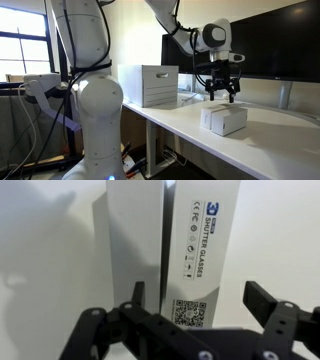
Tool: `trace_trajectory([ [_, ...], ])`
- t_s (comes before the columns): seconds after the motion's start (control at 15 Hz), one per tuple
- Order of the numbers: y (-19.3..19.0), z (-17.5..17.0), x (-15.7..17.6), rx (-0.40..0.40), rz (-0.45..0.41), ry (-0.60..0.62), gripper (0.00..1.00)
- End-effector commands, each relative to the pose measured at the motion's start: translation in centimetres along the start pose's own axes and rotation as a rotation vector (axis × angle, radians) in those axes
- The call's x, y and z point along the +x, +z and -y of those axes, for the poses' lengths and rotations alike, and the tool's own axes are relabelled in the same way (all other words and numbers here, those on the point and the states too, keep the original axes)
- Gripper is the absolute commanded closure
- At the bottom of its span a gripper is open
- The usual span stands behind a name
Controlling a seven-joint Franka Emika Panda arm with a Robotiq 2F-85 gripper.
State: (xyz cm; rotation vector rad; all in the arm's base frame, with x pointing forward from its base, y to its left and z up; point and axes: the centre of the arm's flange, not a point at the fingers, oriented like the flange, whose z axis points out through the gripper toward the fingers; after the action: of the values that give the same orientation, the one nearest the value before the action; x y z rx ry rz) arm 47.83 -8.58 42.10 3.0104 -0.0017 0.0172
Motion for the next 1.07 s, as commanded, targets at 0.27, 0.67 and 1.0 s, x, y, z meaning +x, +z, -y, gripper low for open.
trace_trajectory([
  [0.27,-0.4,-1.8,-1.9,0.007,0.035,0.007,0.00],
  [0.67,-0.5,-2.2,-2.0,0.006,0.044,-0.007,0.00],
  [1.0,-0.5,-2.3,-2.4,0.017,0.110,-0.069,0.00],
])
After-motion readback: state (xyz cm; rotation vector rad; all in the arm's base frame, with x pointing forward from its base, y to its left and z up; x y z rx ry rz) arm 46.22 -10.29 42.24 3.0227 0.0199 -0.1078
